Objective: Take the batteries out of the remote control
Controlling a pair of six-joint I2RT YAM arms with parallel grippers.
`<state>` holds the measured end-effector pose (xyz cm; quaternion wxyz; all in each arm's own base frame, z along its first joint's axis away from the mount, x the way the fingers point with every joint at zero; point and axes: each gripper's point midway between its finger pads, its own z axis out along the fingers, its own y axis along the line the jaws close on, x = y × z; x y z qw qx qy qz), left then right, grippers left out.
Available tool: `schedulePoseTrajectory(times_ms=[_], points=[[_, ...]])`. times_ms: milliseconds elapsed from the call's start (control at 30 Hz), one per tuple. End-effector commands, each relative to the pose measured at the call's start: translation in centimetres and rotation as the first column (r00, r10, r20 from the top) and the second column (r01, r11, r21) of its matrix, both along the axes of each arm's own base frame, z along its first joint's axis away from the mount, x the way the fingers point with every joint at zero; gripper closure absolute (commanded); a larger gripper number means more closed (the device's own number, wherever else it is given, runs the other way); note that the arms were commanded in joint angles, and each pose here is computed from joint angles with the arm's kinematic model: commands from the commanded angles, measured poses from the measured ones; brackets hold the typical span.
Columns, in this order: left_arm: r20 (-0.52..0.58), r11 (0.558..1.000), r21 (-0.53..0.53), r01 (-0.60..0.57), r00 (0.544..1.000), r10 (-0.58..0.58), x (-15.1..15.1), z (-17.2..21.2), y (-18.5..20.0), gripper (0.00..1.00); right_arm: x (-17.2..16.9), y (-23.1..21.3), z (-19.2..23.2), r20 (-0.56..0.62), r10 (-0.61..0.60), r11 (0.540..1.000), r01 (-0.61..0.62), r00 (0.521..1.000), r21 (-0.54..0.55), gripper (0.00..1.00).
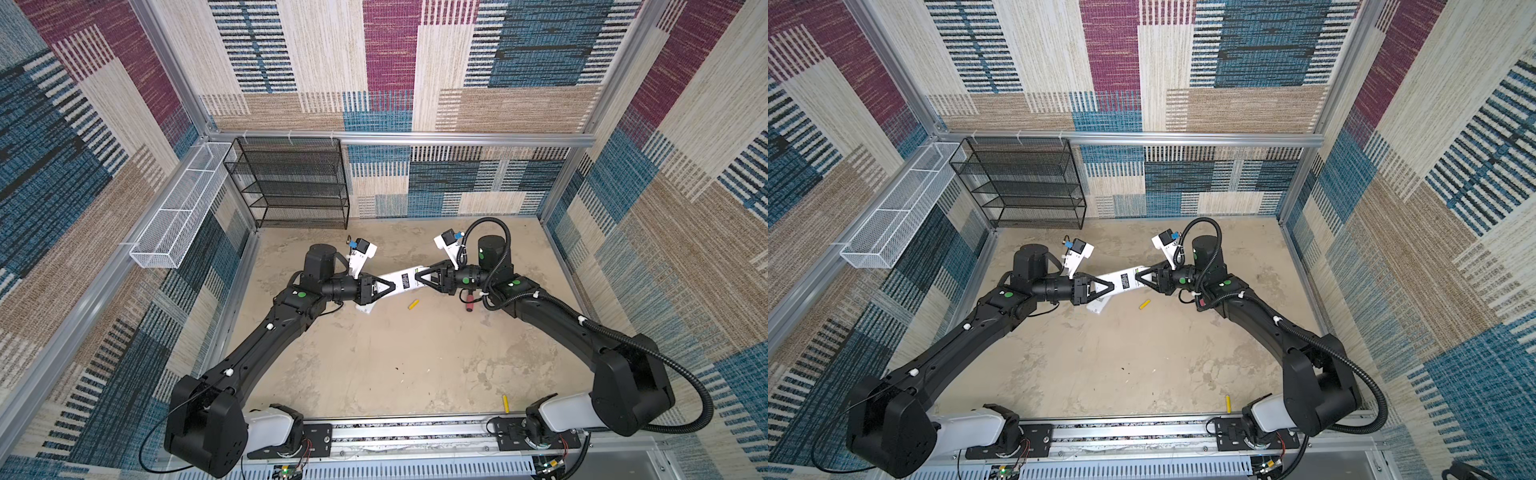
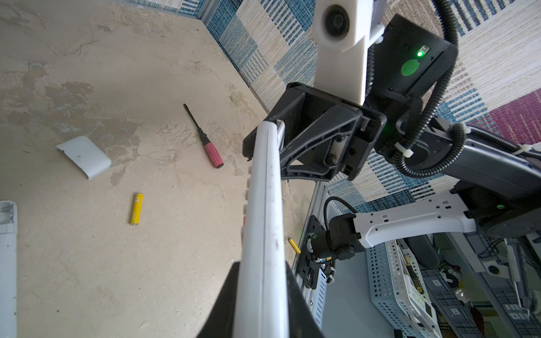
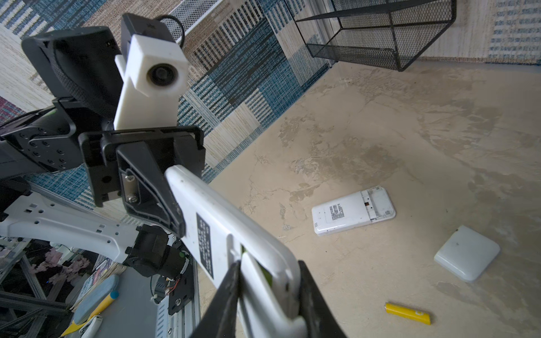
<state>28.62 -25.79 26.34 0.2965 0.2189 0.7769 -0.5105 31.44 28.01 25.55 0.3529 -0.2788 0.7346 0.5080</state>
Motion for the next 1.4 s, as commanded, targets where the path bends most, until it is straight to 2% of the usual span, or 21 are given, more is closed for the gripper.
schedulePoseTrajectory(times_ms=[0,833,1067,1367], points=[[0.051,0.995,-0.096,0.024,0.999,-0.020,0.6,3.4,-0.9,1.00,-1.6,0.8,0.1,-0.073,0.095,0.995,-0.092,0.993,0.049,0.74],[-0.045,0.986,-0.132,-0.097,0.995,0.092,3.4,4.8,0.6,1.00,-1.5,0.0,1.5,-0.220,0.141,0.981,-0.106,0.965,0.164,0.78],[-0.039,0.981,-0.149,-0.122,0.992,0.117,4.2,5.8,1.3,1.00,-1.8,-0.2,1.6,-0.234,0.153,0.978,-0.112,0.960,0.178,0.75],[-0.027,0.975,-0.165,-0.146,0.989,0.144,5.1,7.1,2.0,1.00,-2.2,-0.2,1.4,-0.262,0.172,0.972,-0.120,0.950,0.202,0.78]])
